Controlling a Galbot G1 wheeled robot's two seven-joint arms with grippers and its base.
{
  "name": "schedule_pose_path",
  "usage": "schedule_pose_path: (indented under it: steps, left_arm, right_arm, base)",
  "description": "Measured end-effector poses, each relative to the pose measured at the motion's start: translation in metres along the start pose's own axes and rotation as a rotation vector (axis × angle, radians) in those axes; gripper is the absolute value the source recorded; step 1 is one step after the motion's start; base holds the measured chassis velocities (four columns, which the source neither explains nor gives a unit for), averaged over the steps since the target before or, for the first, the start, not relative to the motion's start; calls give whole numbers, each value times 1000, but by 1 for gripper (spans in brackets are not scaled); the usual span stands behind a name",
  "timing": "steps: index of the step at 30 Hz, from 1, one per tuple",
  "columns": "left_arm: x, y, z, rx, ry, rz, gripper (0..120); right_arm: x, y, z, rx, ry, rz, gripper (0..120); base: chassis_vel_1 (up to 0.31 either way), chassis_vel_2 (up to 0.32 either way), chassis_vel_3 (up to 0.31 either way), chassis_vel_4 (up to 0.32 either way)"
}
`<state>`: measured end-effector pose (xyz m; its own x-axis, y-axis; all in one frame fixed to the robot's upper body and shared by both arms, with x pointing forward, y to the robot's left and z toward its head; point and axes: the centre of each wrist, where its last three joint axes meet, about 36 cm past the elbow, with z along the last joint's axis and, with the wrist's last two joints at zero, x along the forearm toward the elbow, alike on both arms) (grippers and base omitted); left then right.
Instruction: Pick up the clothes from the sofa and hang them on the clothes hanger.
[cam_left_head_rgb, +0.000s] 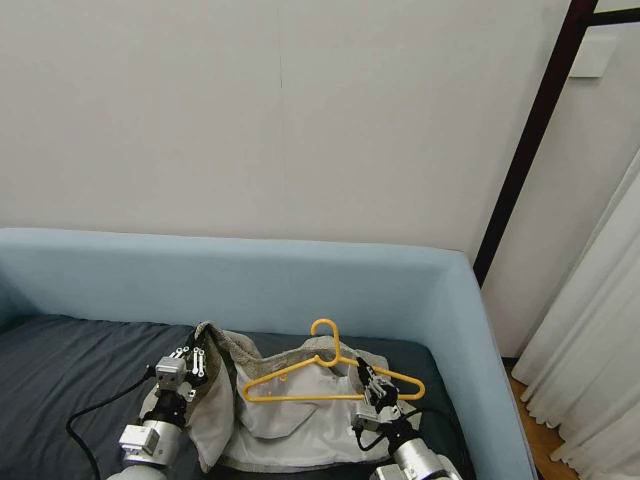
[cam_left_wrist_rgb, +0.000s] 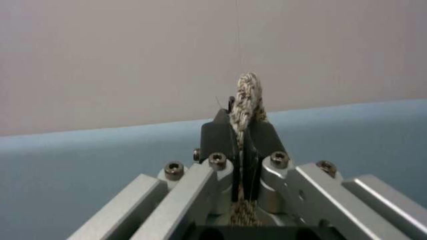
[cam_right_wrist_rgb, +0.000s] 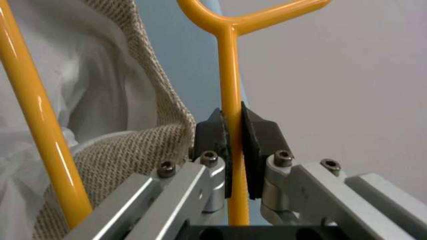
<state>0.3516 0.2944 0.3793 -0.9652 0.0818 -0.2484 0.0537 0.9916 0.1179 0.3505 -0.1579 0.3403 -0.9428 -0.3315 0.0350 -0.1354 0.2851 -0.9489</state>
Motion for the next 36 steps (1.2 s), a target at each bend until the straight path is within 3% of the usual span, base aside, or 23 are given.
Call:
schedule_pose_path:
  steps: [10,17,27,29,36]
  left_arm:
    - [5,-13,0,10,1,11,0]
    - [23,-35,-8,32,-2,38,0]
    - [54,-72,-13,72,0,98,0]
    - [58,-78,-12,77,-2,113,0]
    - [62,-81,2,31,-2,131,0]
  right_arm:
    - [-8,1,-22,-68,27,-10,4]
    - [-25,8,-31,-115,81,-30,4]
    - [-56,5,-51,-249,129,-27,4]
    - [-62,5,-63,-333,138,-31,4]
    - [-66,1,-80,-438,134,-22,4]
  base:
    - [0,0,0,0]
    - [0,0,0,0]
    - [0,0,0,0]
    - [0,0,0,0]
    - [0,0,0,0]
